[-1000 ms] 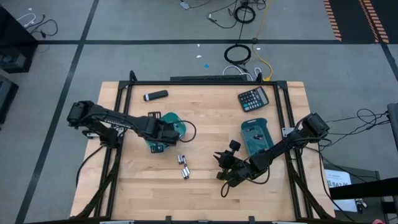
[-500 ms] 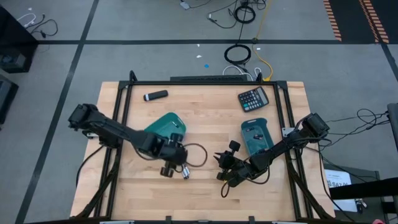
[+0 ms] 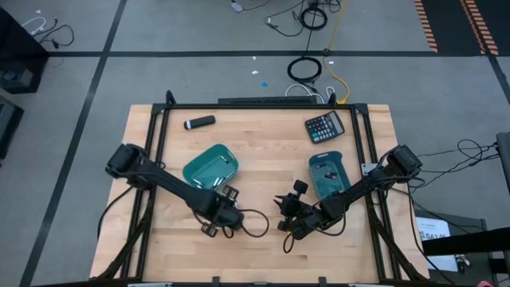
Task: Sort batteries
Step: Put the white battery into the green bin
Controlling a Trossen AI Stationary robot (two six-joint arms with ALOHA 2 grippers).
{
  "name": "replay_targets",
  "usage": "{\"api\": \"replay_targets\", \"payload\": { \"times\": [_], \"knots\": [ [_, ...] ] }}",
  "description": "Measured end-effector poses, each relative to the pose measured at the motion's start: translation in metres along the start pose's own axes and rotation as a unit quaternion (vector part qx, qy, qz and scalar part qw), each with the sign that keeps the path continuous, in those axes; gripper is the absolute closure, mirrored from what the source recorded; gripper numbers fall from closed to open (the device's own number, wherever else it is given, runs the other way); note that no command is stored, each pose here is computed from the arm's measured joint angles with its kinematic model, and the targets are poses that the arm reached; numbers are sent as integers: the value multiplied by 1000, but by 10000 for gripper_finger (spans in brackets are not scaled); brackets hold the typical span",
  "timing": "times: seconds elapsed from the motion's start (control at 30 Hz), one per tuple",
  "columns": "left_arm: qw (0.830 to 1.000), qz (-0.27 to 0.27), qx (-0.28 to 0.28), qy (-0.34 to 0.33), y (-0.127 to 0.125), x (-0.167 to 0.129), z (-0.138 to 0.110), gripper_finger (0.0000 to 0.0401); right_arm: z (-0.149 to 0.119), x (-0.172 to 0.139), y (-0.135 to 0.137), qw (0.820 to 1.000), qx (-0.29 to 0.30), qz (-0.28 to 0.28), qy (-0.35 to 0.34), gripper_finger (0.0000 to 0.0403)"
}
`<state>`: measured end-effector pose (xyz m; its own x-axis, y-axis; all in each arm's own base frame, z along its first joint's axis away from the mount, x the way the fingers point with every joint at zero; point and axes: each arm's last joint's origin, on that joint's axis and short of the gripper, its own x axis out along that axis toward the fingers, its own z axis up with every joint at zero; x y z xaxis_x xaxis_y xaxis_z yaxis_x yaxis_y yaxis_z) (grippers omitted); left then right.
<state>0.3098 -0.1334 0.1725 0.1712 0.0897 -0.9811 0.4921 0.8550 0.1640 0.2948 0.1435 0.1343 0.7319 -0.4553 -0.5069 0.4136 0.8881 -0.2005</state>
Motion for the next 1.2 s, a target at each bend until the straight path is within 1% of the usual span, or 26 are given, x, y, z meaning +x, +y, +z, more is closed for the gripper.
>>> {"api": "replay_targets", "payload": {
  "times": [0.07, 0.13, 0.3, 0.43, 0.67, 0.83, 0.93, 1.07, 1.2],
  "knots": [
    [1000, 7, 6, 27, -1, 7, -2, 252, 0, 0, 0, 1000, 0, 0, 0, 353],
    [999, 21, 23, 45, -2, 14, -3, 255, 0, 0, 0, 1000, 0, 0, 0, 353],
    [993, 61, 78, 69, -5, 25, -2, 256, 0, 0, 0, 1000, 0, 0, 0, 353],
    [985, 102, 113, 81, -5, 25, -2, 256, 0, 0, 0, 1000, -2, -1, 1, 353],
    [976, 91, 180, 87, -5, 25, -2, 256, 0, 0, 0, 1000, -2, -1, 2, 353],
    [967, 89, 223, 79, -1, 26, 1, 256, 0, 0, 0, 1000, -2, -1, 2, 353],
    [968, 85, 227, 69, 3, 27, 2, 256, 0, 0, 0, 1000, -2, -1, 2, 353],
    [973, 41, 220, 62, 6, 28, 1, 256, 0, 0, 0, 1000, -3, -1, 2, 353],
    [974, 37, 218, 60, 7, 28, 0, 256, 0, 0, 0, 1000, -3, -1, 2, 353]
  ]
}}
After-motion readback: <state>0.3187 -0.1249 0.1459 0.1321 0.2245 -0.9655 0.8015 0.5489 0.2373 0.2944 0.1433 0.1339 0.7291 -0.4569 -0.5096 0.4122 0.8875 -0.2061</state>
